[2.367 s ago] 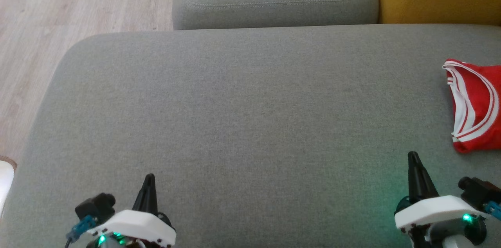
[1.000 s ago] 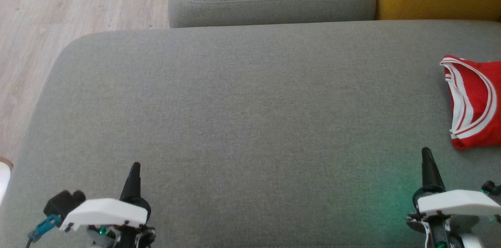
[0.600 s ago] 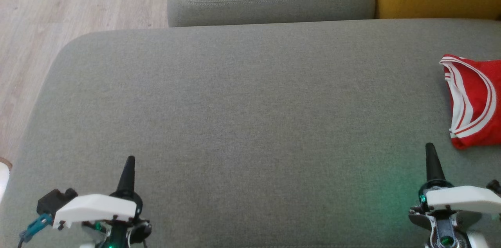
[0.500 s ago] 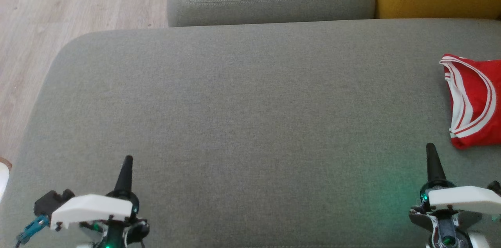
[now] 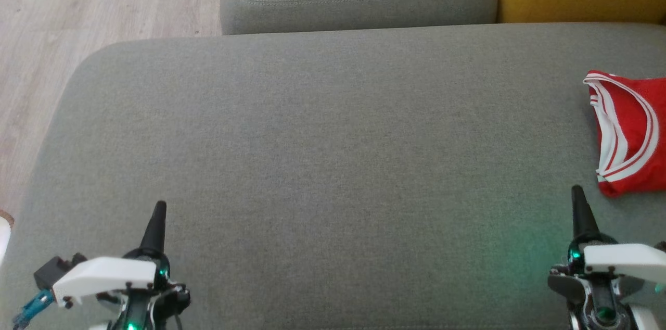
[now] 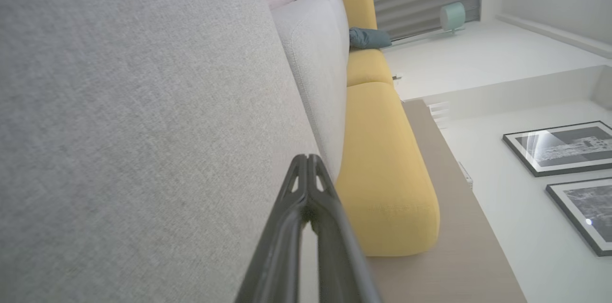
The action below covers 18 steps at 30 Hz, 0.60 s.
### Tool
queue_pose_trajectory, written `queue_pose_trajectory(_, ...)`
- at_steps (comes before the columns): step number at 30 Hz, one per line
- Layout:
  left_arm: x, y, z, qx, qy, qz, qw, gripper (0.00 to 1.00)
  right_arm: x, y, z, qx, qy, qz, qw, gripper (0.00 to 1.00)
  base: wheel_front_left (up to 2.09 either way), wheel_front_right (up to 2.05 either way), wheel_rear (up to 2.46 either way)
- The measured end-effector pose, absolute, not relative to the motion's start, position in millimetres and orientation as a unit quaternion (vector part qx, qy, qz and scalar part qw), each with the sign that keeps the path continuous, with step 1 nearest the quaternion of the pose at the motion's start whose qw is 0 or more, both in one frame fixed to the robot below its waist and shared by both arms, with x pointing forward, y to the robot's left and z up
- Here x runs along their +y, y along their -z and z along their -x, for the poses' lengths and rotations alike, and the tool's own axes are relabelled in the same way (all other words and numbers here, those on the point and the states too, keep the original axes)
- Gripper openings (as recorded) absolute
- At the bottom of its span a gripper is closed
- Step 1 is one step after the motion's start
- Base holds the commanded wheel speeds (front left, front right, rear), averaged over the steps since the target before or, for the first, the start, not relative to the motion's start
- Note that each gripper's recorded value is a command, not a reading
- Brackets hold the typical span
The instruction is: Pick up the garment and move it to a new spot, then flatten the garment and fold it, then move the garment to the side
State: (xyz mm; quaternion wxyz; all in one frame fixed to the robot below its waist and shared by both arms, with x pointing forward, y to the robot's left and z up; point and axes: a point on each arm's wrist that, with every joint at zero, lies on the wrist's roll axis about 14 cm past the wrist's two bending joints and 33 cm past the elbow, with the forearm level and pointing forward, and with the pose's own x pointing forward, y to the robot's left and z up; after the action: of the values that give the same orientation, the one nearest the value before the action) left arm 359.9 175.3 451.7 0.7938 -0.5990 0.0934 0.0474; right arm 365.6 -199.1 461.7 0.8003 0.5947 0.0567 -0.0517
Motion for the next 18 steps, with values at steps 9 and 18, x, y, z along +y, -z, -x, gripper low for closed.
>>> queue_pose_trajectory(9, 180.9, -459.2, -364.6, 0.076, -0.044, 0.639, 0.764, 0.00, -201.3, -465.2, -367.2, 0.047, 0.052, -0.636, 0.768, 0.00, 0.00, 0.00, 0.00)
queue_pose_trajectory(18, 182.9, -463.0, -366.7, 0.068, -0.037, 0.672, 0.737, 0.00, -204.6, -466.3, -367.2, 0.040, 0.054, -0.671, 0.739, 0.00, 0.00, 0.00, 0.00)
